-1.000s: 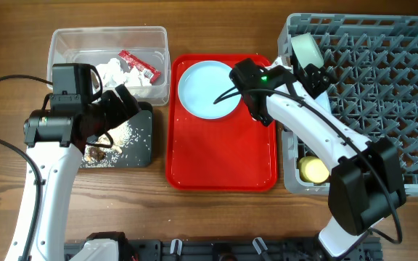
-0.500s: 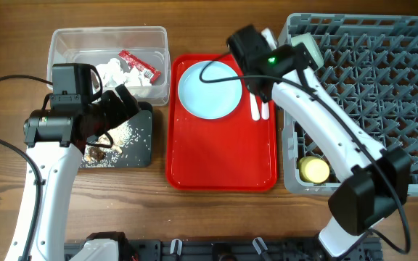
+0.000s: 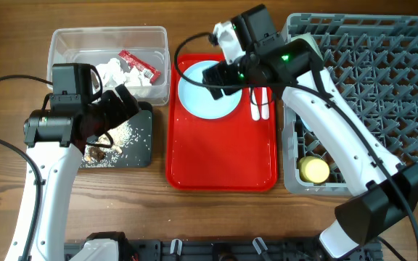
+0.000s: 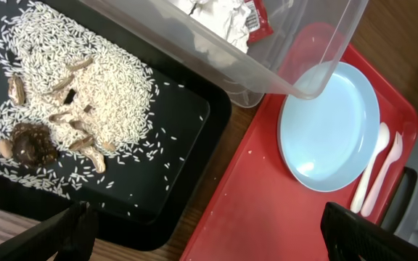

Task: Sort waste into correct bins and load items into the dishwasher rack
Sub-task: 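Move the right gripper toward the light-blue plate on the red tray, then grasp the light-blue plate rim with the right gripper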

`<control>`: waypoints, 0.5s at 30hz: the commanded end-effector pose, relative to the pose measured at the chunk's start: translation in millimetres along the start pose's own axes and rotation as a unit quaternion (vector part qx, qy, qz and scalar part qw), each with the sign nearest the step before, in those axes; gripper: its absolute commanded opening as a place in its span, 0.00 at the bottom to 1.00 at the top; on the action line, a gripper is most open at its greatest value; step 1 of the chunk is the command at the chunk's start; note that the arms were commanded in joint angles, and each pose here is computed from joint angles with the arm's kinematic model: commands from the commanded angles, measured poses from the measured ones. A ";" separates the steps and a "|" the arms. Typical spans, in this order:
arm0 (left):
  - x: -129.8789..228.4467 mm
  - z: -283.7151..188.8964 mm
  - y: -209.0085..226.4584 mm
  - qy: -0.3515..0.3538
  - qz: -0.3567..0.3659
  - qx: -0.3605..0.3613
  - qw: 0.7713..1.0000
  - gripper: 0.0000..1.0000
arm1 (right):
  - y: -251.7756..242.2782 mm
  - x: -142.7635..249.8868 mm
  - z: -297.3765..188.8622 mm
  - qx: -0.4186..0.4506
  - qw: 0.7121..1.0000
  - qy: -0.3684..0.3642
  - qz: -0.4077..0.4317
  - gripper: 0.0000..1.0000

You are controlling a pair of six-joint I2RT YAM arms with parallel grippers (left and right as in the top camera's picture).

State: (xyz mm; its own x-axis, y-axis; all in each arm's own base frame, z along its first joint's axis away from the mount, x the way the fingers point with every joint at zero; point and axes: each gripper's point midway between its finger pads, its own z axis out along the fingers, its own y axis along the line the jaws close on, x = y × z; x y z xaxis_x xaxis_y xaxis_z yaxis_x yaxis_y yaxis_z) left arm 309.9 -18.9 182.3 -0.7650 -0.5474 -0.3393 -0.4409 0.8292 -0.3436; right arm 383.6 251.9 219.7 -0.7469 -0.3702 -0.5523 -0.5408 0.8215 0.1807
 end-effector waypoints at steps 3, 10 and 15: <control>-5.5 -4.1 -3.4 -0.007 0.004 0.007 1.000 1.00 | -42.5 26.5 35.8 0.108 0.959 0.013 0.261 0.83; -5.5 -4.1 -3.4 -0.007 0.004 0.007 1.000 1.00 | -56.3 58.6 77.6 0.131 0.942 0.033 0.306 0.59; -5.5 -4.1 -3.4 -0.007 0.004 0.007 1.000 1.00 | -71.5 98.9 103.4 0.173 0.918 0.067 0.349 0.54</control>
State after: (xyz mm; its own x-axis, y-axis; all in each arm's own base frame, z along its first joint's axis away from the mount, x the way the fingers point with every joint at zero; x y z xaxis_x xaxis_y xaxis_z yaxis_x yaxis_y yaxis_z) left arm 310.0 -18.9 182.3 -0.7649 -0.5474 -0.3396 -0.4408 0.8292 -0.3437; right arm 391.9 215.1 99.9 -0.9287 0.1762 -0.3263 0.1045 0.9686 0.2257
